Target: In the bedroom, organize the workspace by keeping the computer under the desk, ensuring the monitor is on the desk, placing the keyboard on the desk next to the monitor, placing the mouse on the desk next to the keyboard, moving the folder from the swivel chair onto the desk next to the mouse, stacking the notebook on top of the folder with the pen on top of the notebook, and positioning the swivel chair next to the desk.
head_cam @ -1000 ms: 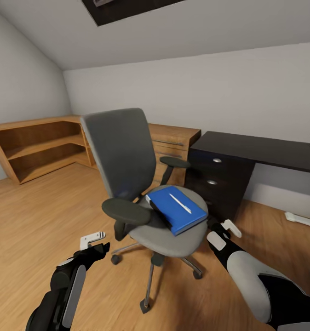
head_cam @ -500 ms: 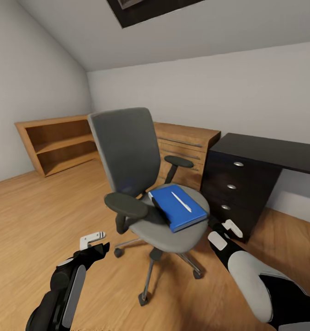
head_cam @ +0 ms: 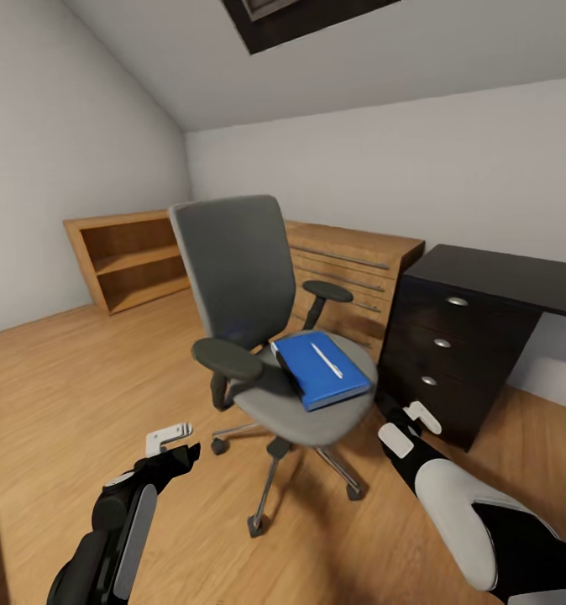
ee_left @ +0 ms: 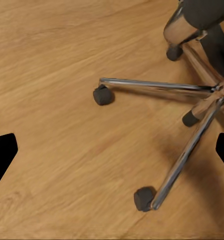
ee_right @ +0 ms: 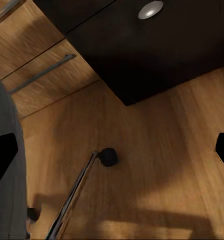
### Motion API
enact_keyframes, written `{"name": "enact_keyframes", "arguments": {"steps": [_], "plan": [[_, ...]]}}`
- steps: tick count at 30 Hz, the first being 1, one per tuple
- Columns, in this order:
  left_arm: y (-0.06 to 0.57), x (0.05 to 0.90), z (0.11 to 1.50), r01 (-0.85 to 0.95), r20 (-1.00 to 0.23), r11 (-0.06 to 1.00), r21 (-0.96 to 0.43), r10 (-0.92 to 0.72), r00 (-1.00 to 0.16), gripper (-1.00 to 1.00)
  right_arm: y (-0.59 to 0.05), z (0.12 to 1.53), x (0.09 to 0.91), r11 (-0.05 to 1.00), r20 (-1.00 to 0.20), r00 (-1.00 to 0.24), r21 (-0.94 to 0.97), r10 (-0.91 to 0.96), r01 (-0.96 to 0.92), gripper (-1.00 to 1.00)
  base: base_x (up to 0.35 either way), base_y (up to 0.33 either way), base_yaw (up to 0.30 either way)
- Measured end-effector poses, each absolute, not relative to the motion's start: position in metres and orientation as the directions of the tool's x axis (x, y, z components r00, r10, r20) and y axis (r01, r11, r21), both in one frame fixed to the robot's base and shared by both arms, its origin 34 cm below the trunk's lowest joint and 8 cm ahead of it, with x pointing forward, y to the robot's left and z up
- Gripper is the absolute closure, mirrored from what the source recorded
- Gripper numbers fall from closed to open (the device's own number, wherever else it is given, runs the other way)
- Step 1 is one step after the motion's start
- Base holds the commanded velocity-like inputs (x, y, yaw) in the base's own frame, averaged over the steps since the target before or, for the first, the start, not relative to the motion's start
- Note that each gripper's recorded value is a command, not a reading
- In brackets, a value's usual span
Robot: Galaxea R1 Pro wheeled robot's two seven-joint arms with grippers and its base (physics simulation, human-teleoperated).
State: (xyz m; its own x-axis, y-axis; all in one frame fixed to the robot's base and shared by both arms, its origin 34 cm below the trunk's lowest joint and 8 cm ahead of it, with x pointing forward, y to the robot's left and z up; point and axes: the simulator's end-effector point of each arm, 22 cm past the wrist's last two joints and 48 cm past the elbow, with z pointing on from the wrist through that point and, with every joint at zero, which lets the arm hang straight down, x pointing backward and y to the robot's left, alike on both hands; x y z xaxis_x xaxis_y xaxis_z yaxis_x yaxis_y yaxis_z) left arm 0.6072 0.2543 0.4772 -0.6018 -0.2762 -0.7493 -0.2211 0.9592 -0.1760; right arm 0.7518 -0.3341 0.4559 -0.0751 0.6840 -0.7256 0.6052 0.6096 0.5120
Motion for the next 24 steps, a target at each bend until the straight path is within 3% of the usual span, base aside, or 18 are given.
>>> {"name": "enact_keyframes", "arguments": {"steps": [9, 16, 24], "plan": [[0.255, 0.607, 0.477, -0.223, -0.749, 0.959, -0.177, -0.278, -0.601, -1.0, -0.33, 0.455, 0.752, 0.61, -0.722, -0.082, 0.512, 0.687, 0.604, -1.0, -0.277, 0.0, 0.0], [0.255, 0.607, 0.478, -0.222, -0.749, 0.959, -0.178, -0.278, -0.601, -1.0, -0.324, 0.453, 0.753, 0.621, -0.714, -0.099, 0.523, 0.694, 0.583, -1.0, -0.064, 0.0, 0.0], [0.254, 0.607, 0.478, -0.222, -0.749, 0.959, -0.178, -0.278, -0.601, -1.0, -0.281, 0.438, 0.76, 0.667, -0.595, -0.308, 0.617, 0.742, 0.418, -1.0, 0.0, 0.0, 0.0]]}}
